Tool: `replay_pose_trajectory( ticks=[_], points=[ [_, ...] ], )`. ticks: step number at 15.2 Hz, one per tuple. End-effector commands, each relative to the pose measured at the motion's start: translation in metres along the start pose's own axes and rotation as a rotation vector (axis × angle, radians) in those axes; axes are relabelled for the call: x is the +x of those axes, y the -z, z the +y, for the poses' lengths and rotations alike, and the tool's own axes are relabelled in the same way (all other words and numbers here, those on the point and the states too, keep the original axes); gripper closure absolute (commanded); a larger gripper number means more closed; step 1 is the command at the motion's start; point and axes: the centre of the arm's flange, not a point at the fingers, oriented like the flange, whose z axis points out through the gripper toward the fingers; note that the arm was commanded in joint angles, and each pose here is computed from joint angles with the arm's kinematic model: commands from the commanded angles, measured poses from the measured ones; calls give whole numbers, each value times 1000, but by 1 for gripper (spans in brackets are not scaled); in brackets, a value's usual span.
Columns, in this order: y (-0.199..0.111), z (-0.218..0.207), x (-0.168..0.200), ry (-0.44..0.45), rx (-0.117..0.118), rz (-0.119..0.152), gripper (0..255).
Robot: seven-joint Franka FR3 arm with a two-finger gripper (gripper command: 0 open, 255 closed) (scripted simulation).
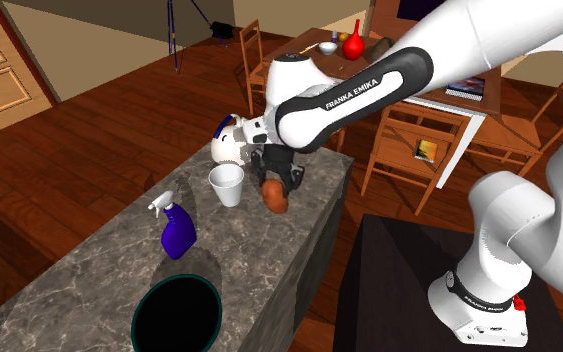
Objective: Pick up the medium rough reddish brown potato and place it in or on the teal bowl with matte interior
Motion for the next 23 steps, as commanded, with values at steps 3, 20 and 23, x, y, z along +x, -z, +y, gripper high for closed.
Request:
replay_pose_trajectory(
  ticks=[3,20,23],
  points=[
    [-5,9,49,-2,0,0,255],
    [-25,51,269,-2,0,0,255],
    [-29,59,312,-2,0,0,255]
  ],
)
